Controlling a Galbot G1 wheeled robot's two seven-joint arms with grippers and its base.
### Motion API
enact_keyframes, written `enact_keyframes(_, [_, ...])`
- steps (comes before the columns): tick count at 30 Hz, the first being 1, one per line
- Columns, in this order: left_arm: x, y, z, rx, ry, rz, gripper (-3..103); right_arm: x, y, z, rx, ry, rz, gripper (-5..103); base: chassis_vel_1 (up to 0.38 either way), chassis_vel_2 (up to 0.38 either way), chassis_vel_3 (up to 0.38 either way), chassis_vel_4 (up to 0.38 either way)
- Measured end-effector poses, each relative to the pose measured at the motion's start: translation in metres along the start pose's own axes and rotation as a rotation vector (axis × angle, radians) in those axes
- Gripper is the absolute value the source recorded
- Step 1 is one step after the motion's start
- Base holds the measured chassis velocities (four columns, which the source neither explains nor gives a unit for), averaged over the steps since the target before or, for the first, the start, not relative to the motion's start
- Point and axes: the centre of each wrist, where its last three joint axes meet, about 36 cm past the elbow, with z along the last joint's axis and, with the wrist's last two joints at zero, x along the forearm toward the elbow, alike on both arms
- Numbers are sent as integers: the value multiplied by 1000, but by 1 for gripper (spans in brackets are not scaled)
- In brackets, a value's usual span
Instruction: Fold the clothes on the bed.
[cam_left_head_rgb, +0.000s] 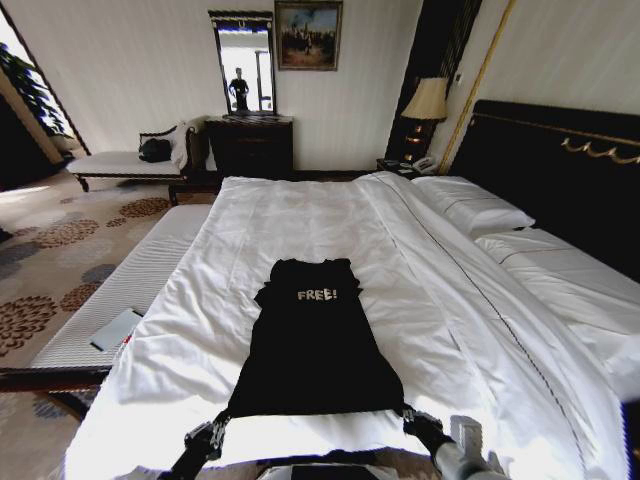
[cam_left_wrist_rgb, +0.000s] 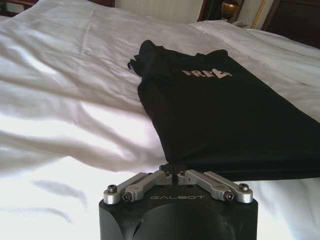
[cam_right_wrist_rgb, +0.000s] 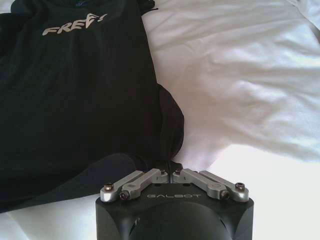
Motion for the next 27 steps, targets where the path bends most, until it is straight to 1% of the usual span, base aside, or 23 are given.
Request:
enact_keyframes(8, [12, -5, 9, -10, 19, 0, 0, 2, 4, 6, 14, 7, -8, 0, 0, 0, 0, 0])
enact_keyframes(11, [15, -6, 11, -12, 23, 0, 0, 4, 5, 7, 26, 8, -6, 0, 0, 0, 0, 0])
enact_keyframes(14, [19, -7, 13, -15, 26, -3, 0, 6, 7, 11, 54, 12, -3, 0, 0, 0, 0, 0])
enact_keyframes(22, [20, -7, 19, -13, 37, -9, 0, 3, 9, 16, 71, 13, -2, 0, 0, 0, 0, 0])
enact_keyframes(23, [19, -7, 20, -14, 38, -10, 0, 3, 9, 17, 70, 11, -3, -2, 0, 0, 0, 0])
enact_keyframes(24, [19, -7, 22, -24, 38, -12, 0, 2, 9, 17, 69, 4, -3, 3, 0, 0, 0, 0])
enact_keyframes(25, [18, -6, 24, -36, 38, -17, 0, 2, 8, 16, 68, -4, 0, 3, 0, 0, 0, 0])
enact_keyframes(26, [18, -6, 24, -44, 36, -20, 5, 2, 7, 16, 66, -10, 2, 8, 0, 0, 0, 0])
enact_keyframes(27, [18, -6, 24, -44, 36, -20, 5, 2, 7, 16, 66, -10, 2, 8, 0, 0, 0, 0])
